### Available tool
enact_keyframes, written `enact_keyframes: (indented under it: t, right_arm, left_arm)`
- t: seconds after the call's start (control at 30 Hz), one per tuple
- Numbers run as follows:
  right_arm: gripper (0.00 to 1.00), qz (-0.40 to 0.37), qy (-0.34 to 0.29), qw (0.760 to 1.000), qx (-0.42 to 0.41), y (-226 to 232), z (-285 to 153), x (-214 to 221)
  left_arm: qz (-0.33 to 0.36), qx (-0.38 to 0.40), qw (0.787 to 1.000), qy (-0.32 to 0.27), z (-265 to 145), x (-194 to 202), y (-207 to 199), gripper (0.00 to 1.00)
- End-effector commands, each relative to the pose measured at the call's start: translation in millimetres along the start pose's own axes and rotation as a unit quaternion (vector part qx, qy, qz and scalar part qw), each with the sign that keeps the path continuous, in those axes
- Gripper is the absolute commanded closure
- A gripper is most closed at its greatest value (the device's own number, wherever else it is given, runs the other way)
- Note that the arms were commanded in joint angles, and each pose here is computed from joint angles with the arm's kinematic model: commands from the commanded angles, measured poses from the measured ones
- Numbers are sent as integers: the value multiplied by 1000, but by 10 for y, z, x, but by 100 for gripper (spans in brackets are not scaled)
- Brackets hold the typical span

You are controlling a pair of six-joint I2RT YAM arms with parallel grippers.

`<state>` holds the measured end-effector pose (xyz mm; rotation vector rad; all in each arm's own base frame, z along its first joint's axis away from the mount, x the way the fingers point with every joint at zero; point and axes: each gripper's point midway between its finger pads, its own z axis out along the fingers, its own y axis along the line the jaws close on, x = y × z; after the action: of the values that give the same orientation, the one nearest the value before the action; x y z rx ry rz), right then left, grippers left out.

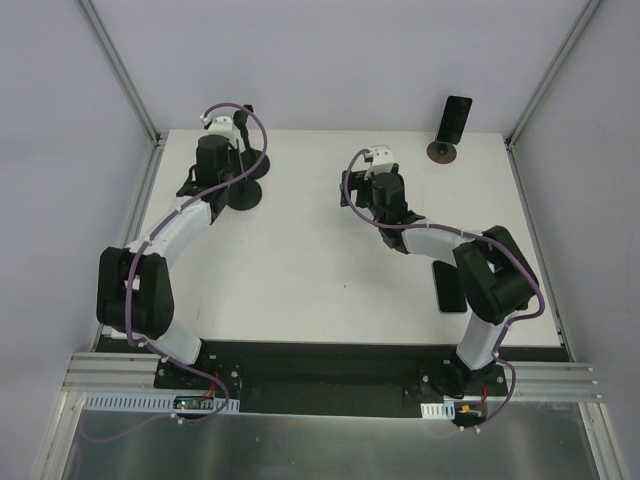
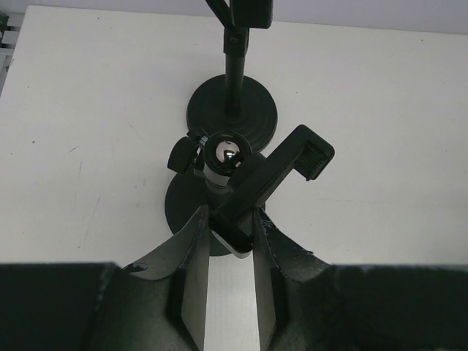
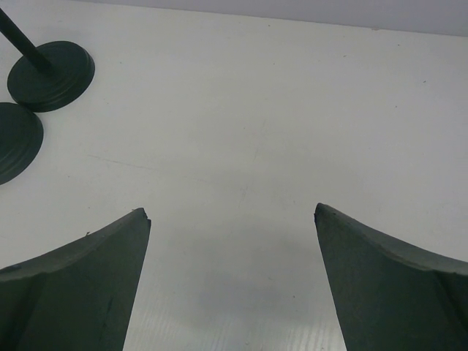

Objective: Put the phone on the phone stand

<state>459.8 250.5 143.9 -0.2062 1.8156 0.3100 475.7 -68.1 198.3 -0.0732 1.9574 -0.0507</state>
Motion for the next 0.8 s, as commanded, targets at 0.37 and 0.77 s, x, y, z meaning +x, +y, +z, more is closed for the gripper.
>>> enact_keyframes:
  t: [0.37, 0.77]
  right_arm:
    - [4, -4, -48, 998, 38, -202, -115, -377]
    - [4, 2, -65, 995, 71, -427, -224, -436]
  left_arm:
    - [68, 382, 922, -17, -731, -148, -1421, 100]
    - [116, 459, 881, -5, -900, 98, -2042, 100]
